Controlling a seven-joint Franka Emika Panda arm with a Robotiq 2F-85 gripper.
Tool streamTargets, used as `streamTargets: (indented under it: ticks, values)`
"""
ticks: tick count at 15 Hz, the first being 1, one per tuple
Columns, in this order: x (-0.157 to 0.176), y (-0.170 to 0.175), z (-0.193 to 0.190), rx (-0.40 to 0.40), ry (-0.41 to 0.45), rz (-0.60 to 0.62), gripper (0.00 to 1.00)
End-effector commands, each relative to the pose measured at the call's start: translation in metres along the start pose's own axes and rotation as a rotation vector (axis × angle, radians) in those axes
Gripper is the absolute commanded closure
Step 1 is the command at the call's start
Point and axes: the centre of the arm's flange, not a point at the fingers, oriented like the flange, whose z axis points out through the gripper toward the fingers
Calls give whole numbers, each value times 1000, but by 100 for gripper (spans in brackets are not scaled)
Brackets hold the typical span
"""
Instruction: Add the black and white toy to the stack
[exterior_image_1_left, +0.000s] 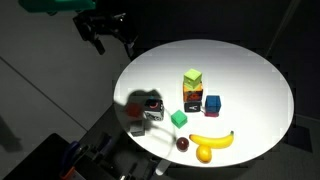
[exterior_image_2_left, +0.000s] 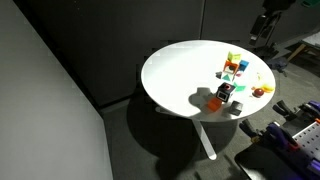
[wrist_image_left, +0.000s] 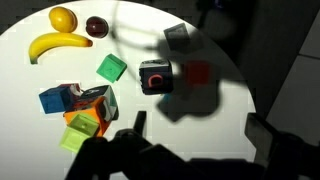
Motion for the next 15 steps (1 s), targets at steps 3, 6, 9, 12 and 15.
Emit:
streamTargets:
  ticks: [3, 6, 9, 12, 15]
  values:
    - [11, 9, 23, 15, 7, -55, 0]
    - [13, 11, 28, 8, 6, -47, 0]
    - [10, 6, 31, 5, -9, -35, 0]
    - [10, 7, 30, 5, -8, -33, 0]
    - [10, 7, 30, 5, -8, -33, 0]
